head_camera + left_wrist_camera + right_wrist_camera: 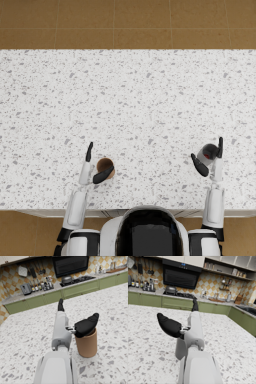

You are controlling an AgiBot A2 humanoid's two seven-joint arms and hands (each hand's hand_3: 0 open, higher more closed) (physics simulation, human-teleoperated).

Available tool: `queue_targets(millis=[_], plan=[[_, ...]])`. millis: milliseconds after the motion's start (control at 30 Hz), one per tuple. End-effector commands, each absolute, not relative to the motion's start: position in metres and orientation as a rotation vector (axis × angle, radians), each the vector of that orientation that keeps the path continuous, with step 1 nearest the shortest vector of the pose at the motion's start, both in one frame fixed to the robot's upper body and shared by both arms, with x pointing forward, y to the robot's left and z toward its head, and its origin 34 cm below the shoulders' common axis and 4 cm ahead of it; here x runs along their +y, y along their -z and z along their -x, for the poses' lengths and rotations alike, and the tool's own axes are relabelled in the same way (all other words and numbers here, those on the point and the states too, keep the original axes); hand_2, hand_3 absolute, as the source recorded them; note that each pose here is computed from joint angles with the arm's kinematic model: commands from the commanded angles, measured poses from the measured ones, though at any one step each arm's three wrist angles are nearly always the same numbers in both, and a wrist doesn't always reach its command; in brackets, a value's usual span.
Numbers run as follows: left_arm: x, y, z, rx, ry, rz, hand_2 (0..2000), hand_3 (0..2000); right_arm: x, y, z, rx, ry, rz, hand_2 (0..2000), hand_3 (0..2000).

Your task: Pick up two cups and pour the berry on the right into the cup on the left

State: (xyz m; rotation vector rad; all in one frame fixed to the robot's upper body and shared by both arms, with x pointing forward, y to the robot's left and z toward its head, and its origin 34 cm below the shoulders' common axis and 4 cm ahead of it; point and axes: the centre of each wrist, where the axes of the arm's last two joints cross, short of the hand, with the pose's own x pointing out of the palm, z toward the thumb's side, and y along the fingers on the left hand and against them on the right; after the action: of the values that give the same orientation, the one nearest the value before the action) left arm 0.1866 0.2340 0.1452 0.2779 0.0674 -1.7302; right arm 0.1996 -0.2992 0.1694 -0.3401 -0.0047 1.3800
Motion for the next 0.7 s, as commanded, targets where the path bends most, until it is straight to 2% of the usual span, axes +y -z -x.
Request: queue_targets(millis=[33,267,700], plan=[[0.239,-0.138,-0.176,0.111,1.727,-0.255,0,0,-0.316,-0.161,-0.195,0.033,-1.312,0.315,0,0],[0.238,-0.122,-0.163,0.168,1.744,-0.194,0,0,-0.321,-0.136,-0.191,0.109,-1.292,0.24,0,0],[0.233,-0.088,-0.167,0.234,1.743,-0.075,0,0,-0.323,-0.1,-0.206,0.177,-1.295,0.113,0,0]])
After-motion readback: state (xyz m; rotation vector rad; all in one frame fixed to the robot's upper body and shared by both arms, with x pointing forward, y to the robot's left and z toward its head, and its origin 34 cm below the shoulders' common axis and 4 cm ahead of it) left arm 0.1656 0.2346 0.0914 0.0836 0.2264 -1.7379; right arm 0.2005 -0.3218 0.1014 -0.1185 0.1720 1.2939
